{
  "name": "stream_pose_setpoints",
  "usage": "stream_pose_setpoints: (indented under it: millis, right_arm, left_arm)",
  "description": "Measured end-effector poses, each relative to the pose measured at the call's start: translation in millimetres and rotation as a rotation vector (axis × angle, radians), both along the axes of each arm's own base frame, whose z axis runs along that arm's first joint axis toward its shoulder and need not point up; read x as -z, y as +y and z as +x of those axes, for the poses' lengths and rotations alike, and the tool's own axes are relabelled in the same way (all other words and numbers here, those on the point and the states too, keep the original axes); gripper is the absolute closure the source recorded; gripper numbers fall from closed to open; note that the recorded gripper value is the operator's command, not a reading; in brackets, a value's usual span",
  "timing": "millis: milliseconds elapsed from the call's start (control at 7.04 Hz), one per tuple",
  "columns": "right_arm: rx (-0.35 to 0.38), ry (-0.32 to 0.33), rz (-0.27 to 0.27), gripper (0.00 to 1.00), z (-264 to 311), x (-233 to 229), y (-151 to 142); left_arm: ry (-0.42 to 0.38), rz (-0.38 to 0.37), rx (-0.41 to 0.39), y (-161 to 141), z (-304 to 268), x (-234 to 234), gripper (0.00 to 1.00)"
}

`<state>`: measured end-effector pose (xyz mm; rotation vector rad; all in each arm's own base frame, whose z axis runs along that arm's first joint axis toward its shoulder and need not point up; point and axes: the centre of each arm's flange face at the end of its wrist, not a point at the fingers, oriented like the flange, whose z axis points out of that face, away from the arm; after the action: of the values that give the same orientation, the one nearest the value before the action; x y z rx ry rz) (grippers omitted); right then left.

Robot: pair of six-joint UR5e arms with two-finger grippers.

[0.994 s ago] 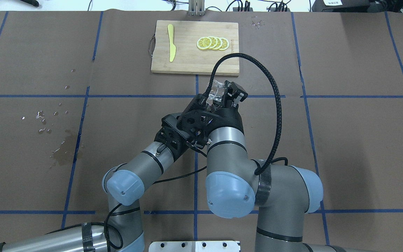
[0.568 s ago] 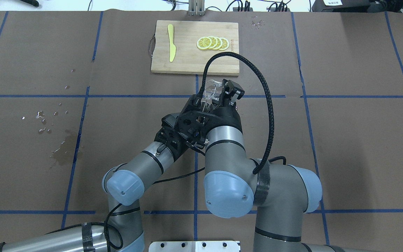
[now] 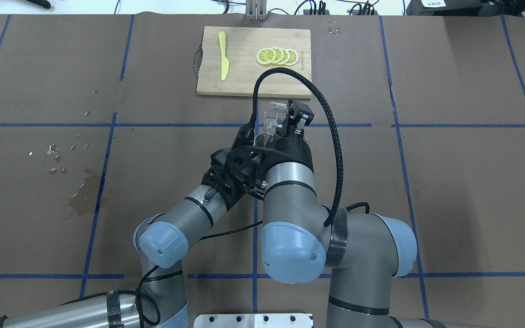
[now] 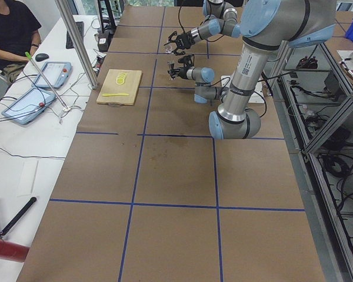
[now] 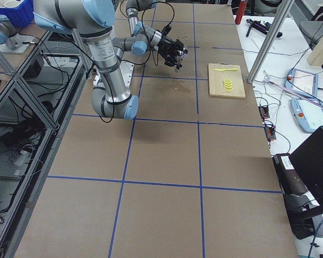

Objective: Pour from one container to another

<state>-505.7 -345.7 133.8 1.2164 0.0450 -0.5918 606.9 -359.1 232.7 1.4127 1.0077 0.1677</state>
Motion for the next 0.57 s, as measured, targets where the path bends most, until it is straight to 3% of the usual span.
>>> stream_pose_setpoints:
  millis: [568]
  right_arm:
    - [0.013,0.097,0.031,1.0,0.3,5.1,-1.3]
  left_arm:
    - [0.001,0.0,-0.002,1.4,0.4,0.6,1.0]
